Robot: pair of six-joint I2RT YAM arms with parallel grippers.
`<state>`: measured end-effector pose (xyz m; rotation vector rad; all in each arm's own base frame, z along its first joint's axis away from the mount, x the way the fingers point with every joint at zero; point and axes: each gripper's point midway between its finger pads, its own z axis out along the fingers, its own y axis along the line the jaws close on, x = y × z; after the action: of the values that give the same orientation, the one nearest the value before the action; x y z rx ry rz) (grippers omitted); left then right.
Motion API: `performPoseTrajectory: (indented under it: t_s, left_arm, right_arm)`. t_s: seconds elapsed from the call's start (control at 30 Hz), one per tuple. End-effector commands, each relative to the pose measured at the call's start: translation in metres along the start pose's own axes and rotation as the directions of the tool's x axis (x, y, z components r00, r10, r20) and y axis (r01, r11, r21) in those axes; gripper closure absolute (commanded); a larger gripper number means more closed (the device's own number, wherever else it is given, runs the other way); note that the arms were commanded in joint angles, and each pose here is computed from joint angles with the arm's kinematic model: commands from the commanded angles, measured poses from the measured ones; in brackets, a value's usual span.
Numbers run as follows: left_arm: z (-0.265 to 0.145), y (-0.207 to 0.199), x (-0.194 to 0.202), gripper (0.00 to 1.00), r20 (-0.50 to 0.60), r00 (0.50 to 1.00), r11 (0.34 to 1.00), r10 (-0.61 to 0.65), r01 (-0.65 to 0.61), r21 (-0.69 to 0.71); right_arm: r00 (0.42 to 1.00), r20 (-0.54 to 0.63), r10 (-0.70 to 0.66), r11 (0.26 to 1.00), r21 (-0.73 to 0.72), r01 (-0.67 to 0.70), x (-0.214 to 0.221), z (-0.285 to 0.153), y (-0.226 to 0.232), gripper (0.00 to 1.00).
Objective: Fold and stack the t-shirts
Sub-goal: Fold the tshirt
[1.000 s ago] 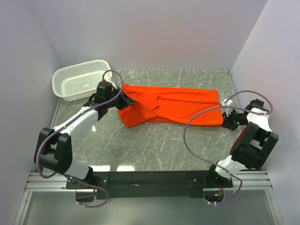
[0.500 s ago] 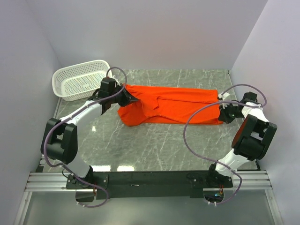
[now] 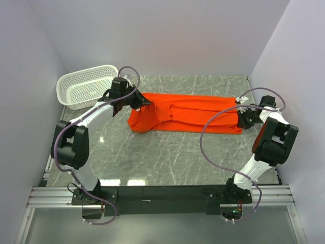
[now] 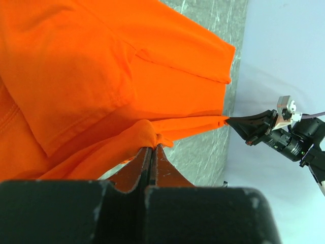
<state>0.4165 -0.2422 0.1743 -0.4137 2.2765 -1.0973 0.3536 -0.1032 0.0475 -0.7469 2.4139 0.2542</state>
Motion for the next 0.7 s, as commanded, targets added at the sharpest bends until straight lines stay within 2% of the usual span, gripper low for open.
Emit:
performPoseTrajectory:
  t_s: [0.0,0.67]
  left_arm:
    - [0.001,-0.015,-0.012,0.99,0.007,0.999,0.998,0.048,-0.049,0.039]
    - [0.014,-0.016,-0.026,1.00,0.002,0.998,0.998,0.061,-0.061,0.032]
  right_arm:
    - [1.000,0.024,-0.009,0.998,0.062,0.008,-0.016,-0.001,-0.019,1.00]
    - [1.000,0.019,0.009,0.995,0.102,-0.011,-0.028,0.016,-0.026,1.00]
